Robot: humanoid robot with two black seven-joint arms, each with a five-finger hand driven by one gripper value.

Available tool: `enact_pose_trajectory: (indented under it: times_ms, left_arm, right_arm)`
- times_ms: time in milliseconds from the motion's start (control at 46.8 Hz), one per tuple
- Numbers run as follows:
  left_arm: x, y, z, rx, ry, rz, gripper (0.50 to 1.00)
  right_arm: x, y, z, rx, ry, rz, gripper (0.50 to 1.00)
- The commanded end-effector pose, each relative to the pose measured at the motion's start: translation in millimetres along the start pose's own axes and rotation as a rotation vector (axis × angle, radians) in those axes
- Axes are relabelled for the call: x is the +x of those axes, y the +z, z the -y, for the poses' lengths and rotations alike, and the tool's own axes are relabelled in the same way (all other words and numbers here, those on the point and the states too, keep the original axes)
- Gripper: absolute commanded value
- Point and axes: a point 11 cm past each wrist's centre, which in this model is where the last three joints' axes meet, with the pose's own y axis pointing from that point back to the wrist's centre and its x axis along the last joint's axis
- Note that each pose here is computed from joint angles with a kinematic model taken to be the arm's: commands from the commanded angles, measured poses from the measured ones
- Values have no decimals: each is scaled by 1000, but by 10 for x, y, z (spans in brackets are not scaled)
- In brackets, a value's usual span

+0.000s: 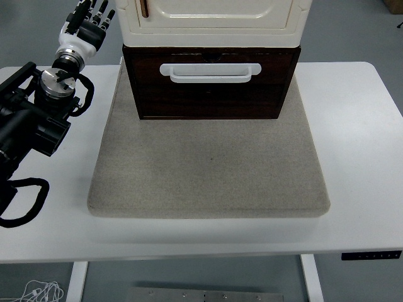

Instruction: Open the drawer under the combination cabinet

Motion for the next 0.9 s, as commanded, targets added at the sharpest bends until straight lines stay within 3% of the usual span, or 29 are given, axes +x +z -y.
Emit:
enact_pose_trajectory:
  times_ms: [0, 577, 876]
  left_arm:
    - [0, 0, 0, 0, 0, 0, 1000]
    - [-102, 38, 23, -6, -39, -4, 1000]
    - [-173, 498, 65, -77, -42, 39, 1000]
  right_arm:
    - [1, -8, -1, 1, 1, 0, 928]
    - [2, 0, 0, 0, 1, 0, 926]
    - [1, -9, -1, 2, 1, 0, 926]
